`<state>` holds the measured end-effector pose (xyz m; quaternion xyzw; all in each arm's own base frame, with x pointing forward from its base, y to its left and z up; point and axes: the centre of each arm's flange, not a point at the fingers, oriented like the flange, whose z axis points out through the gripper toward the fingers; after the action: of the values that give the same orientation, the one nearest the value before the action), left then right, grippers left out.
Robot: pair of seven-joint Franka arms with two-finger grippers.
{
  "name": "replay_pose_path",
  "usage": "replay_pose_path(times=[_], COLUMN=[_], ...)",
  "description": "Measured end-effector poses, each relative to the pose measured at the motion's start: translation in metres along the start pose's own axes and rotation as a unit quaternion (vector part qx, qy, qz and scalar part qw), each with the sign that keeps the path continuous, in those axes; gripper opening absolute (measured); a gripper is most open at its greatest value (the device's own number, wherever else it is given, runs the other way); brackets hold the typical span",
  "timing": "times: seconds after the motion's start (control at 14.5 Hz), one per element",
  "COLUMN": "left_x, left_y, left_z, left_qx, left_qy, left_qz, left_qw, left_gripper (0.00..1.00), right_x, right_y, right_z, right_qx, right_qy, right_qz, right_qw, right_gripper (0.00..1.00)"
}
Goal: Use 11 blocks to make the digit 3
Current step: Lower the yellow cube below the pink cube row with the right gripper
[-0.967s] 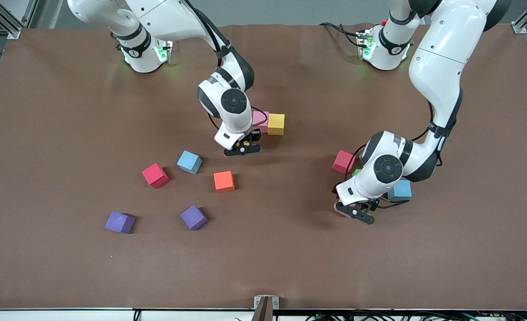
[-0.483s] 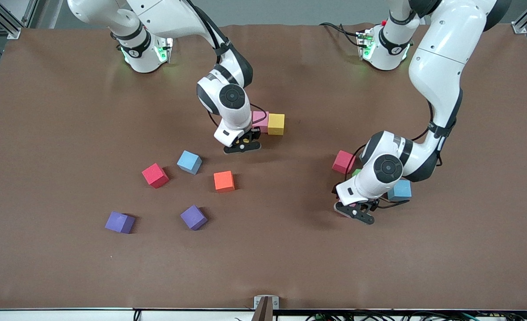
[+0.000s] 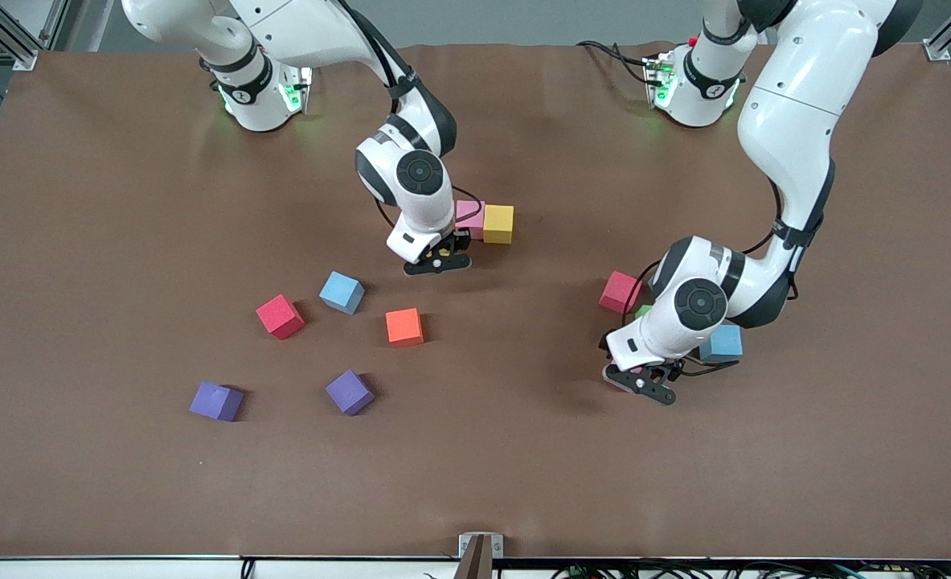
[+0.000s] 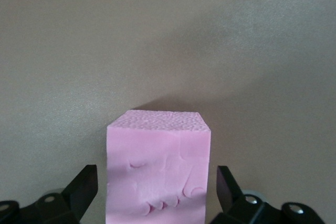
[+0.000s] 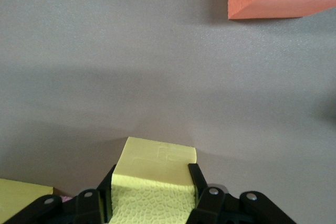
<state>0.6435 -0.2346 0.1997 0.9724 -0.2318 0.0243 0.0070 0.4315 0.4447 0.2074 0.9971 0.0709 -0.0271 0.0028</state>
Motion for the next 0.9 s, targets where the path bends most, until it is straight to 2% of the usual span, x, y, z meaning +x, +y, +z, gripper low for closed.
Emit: replay_pose_path(times=[0.14, 0.21, 0.41, 0.9], left_x=[0.0002, 0.0003, 0.0007, 0.0011], left_y=[0.0001, 0.0003, 0.0004, -0.0003], left_z=[-0.0002, -0.0002, -0.0008, -0.0013], left_qx=[0.0, 0.0, 0.0, 0.0], left_qy=[0.001, 0.001, 0.002, 0.003], left_qz=[0.0, 0.0, 0.005, 0.04], left_qw=[1.0, 1.0, 1.0, 0.999], left_gripper=[0.96, 0.91, 0.6, 0.56], right_x=[0.0, 0.0, -0.0001, -0.0002], right_y=[0.0, 0.0, 0.0, -0.0001], right_z=[0.0, 0.0, 0.0, 0.0001], right_qx=[0.0, 0.0, 0.0, 0.0], right_qy=[0.0, 0.0, 0.0, 0.0], right_qz=[0.001, 0.001, 0.002, 0.007], right_qw=[1.0, 1.0, 1.0, 1.0], right_gripper=[0.56, 0.56, 0.56, 0.56])
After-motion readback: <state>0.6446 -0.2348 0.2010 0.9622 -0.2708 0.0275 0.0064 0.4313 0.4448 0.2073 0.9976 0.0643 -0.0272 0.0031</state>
